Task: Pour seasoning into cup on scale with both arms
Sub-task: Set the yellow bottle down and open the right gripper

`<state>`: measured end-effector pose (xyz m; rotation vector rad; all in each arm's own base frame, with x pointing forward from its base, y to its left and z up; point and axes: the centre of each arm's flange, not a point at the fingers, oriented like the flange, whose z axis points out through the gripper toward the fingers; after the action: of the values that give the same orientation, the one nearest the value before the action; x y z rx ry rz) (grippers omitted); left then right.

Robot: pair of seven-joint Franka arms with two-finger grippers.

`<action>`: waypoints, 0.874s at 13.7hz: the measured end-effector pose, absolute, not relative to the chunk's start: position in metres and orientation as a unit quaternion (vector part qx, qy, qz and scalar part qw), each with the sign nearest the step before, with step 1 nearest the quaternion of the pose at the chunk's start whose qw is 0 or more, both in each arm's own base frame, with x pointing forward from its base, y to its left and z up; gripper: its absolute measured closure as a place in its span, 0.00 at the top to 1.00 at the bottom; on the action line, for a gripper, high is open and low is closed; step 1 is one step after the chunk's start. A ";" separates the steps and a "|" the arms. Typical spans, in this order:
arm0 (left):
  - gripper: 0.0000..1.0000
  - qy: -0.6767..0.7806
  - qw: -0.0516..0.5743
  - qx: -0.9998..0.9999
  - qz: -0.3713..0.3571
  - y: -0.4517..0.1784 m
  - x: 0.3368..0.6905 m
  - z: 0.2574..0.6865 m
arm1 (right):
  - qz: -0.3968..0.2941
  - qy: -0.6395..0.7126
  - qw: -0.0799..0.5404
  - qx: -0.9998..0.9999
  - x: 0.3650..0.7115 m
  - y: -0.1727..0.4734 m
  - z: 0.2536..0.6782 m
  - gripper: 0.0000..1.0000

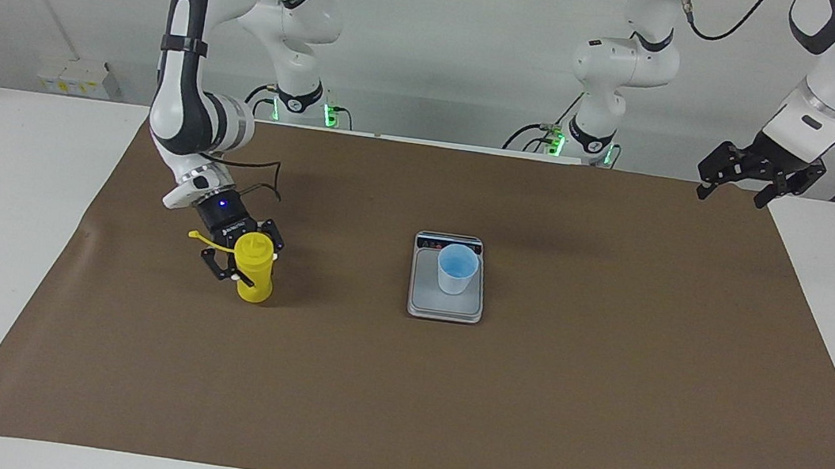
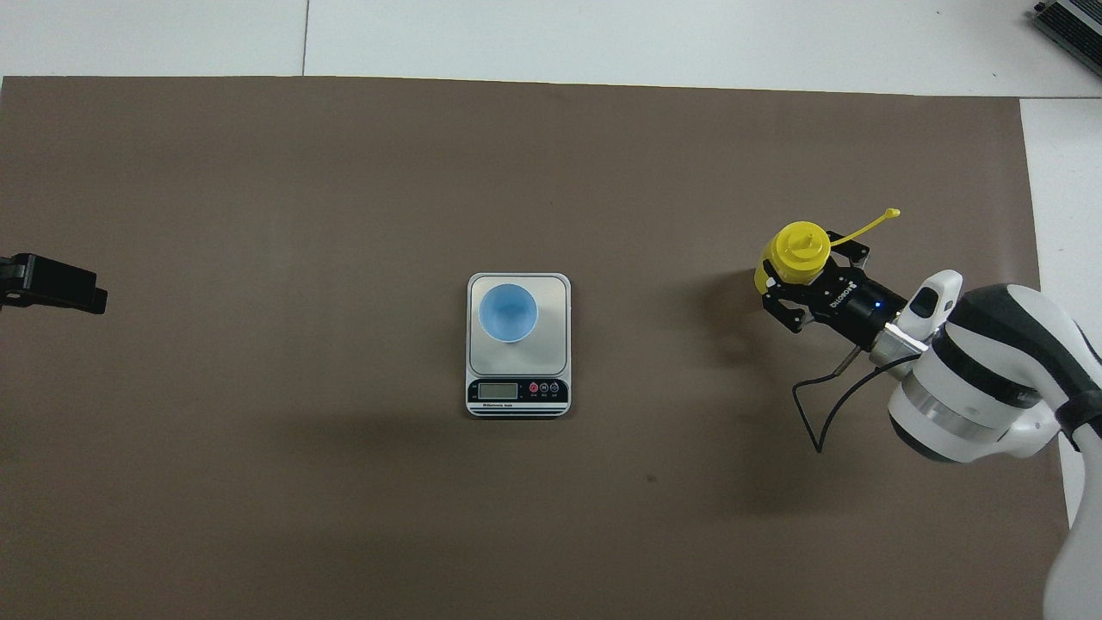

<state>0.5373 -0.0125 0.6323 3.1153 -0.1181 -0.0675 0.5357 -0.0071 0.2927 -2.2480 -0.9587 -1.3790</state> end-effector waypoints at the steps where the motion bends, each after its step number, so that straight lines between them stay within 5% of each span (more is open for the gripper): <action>1: 1.00 -0.038 0.012 0.999 -0.022 -0.013 0.537 0.632 | -0.486 -0.340 0.165 -0.788 0.534 -0.008 0.291 0.41; 7: 1.00 -0.038 0.012 0.999 -0.022 -0.013 0.537 0.632 | -0.504 -0.334 0.168 -0.779 0.526 -0.023 0.275 0.42; 12: 1.00 -0.038 0.012 0.999 -0.022 -0.013 0.537 0.632 | -0.520 -0.312 0.163 -0.778 0.528 -0.038 0.280 0.93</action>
<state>0.5373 -0.0125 0.6323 3.1153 -0.1182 -0.0676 0.5277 -0.0384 0.2800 -2.2206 -0.8904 -1.4824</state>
